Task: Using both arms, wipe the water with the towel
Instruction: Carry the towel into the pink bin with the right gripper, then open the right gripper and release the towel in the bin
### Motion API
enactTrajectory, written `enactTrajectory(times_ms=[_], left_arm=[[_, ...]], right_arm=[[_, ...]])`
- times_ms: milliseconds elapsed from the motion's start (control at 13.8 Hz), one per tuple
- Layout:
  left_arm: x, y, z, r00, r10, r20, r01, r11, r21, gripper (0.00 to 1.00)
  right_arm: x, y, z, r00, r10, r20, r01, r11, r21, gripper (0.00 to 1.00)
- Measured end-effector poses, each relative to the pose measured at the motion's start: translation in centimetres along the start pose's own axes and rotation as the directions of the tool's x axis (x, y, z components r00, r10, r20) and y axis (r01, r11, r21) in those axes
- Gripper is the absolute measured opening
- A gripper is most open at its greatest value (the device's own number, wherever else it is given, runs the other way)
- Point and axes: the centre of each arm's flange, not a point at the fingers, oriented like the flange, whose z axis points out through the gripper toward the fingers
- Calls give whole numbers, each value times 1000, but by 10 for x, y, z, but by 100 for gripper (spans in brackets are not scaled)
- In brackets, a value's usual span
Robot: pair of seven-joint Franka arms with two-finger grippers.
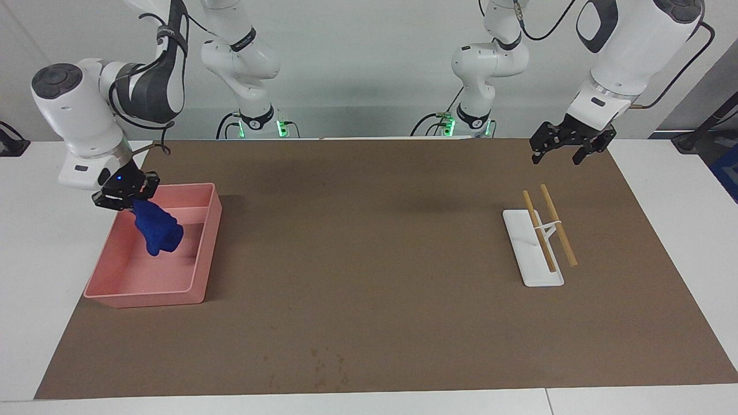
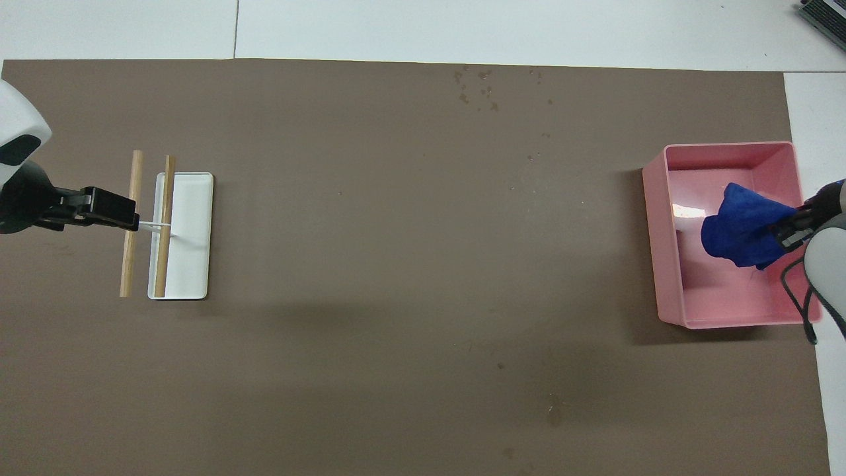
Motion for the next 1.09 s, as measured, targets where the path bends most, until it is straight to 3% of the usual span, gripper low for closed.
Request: enactTrajectory(times_ms=[145, 217, 724, 1086], left_arm=[[0, 0, 0, 1000, 0, 0, 0, 1000, 0, 100], [0, 0, 0, 1000, 0, 0, 0, 1000, 0, 100], [0, 0, 0, 1000, 0, 0, 0, 1000, 0, 100], [0, 0, 0, 1000, 0, 0, 0, 1000, 0, 100]], right_arm=[[-4, -1, 11, 1000, 4, 6, -4, 1000, 8, 11], [-5, -1, 11, 1000, 5, 6, -5, 1000, 8, 16], [-1, 0, -10, 1000, 3, -20, -4, 1000, -19, 96], [22, -33, -93, 985, 161, -55, -160, 987, 35, 100]])
